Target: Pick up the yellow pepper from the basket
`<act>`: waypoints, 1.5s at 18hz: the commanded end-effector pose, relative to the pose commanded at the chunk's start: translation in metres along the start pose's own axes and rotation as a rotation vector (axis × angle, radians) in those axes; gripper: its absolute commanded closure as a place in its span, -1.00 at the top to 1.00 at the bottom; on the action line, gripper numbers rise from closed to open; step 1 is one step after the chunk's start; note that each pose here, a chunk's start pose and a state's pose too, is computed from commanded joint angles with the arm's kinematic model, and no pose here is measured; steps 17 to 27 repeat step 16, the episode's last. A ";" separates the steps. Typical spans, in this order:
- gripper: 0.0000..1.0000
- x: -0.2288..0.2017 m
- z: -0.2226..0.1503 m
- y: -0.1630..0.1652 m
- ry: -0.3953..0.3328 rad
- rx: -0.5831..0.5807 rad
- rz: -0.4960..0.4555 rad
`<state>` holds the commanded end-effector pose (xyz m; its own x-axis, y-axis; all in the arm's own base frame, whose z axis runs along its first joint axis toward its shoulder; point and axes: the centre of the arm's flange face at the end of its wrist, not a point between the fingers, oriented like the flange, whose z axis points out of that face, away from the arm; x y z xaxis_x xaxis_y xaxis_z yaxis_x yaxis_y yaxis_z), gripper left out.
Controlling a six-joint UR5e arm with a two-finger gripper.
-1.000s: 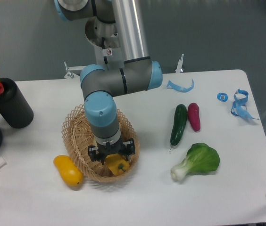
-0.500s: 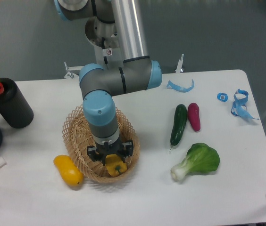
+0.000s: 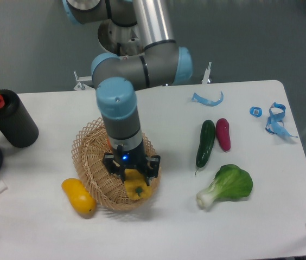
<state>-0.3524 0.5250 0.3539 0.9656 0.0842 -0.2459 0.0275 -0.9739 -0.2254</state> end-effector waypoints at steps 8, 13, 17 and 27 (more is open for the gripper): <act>-0.27 -0.090 -0.011 0.052 -0.009 0.028 0.160; -0.27 -0.094 -0.014 0.053 -0.004 0.046 0.153; -0.27 -0.096 -0.020 0.057 -0.006 0.054 0.145; -0.27 -0.096 -0.020 0.057 -0.006 0.054 0.145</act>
